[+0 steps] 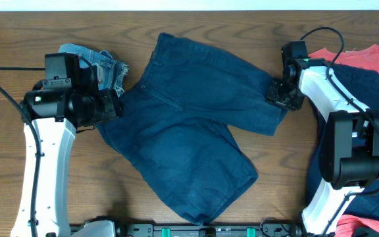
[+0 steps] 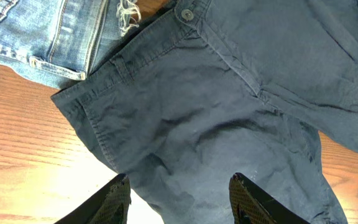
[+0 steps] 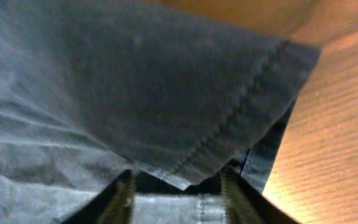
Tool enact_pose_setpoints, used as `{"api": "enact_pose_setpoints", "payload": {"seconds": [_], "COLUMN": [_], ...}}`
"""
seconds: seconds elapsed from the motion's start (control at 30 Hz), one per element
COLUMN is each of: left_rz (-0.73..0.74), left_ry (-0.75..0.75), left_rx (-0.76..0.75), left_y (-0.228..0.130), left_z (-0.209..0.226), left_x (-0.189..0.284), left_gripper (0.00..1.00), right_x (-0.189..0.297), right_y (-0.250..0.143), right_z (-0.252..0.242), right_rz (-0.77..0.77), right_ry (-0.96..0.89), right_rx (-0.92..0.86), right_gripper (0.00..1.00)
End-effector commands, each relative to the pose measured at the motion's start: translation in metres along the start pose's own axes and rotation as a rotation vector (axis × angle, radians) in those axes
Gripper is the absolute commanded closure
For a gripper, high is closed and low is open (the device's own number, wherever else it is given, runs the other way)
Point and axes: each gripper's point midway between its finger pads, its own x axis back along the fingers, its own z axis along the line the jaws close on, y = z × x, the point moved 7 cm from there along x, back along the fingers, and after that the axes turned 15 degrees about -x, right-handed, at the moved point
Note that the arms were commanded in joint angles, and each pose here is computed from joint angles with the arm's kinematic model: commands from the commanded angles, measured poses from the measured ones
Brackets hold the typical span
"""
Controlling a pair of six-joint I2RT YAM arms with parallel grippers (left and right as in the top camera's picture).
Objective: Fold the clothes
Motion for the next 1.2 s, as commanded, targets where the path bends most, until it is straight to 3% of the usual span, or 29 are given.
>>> {"api": "enact_pose_setpoints", "payload": {"seconds": [0.0,0.17,0.3,0.5,0.73,0.77,0.8,0.83,0.87,0.93,1.03,1.17], "left_rz": [0.0,-0.001,0.002,0.001,0.001,0.001,0.001,0.001,0.001,0.001,0.001,0.002], "left_ry": [-0.013,-0.013,-0.013,-0.013,-0.013,-0.013,-0.013,-0.013,-0.013,-0.013,-0.013,-0.013], "left_rx": [-0.002,-0.003,-0.002,-0.002,-0.002,-0.002,-0.002,-0.002,-0.002,-0.002,-0.002,-0.002], "left_y": [0.0,0.0,0.0,0.0,0.0,0.0,0.0,0.0,0.0,0.0,0.0,0.0], "left_z": [-0.001,-0.001,-0.001,-0.001,-0.001,-0.001,-0.001,-0.001,-0.001,-0.001,-0.001,-0.001], "left_x": [0.0,0.0,0.0,0.0,0.0,0.0,0.0,0.0,0.0,0.0,0.0,0.0], "left_gripper": [0.47,0.47,0.47,0.47,0.47,0.47,0.47,0.47,0.46,0.43,0.41,0.41], "right_x": [0.004,0.004,0.004,0.01,0.037,0.042,0.045,0.048,0.051,0.054,0.058,0.062], "right_y": [0.003,0.008,0.014,0.036,0.097,0.105,0.115,0.12,0.125,0.129,0.126,0.106], "right_z": [0.003,0.008,0.011,0.02,0.006,0.002,-0.003,-0.006,-0.01,-0.017,-0.027,-0.037], "right_rz": [-0.005,-0.037,-0.064,-0.159,-0.352,-0.368,-0.38,-0.379,-0.366,-0.333,-0.262,-0.152], "right_ry": [0.018,0.047,0.073,0.157,0.323,0.353,0.394,0.433,0.478,0.534,0.601,0.593], "right_rx": [-0.016,-0.014,-0.018,-0.033,-0.152,-0.171,-0.195,-0.199,-0.202,-0.198,-0.124,-0.064], "right_gripper": [0.61,0.75,0.99,0.99,0.99,0.96,0.74,0.41,0.27,0.25,0.39,0.4]}}
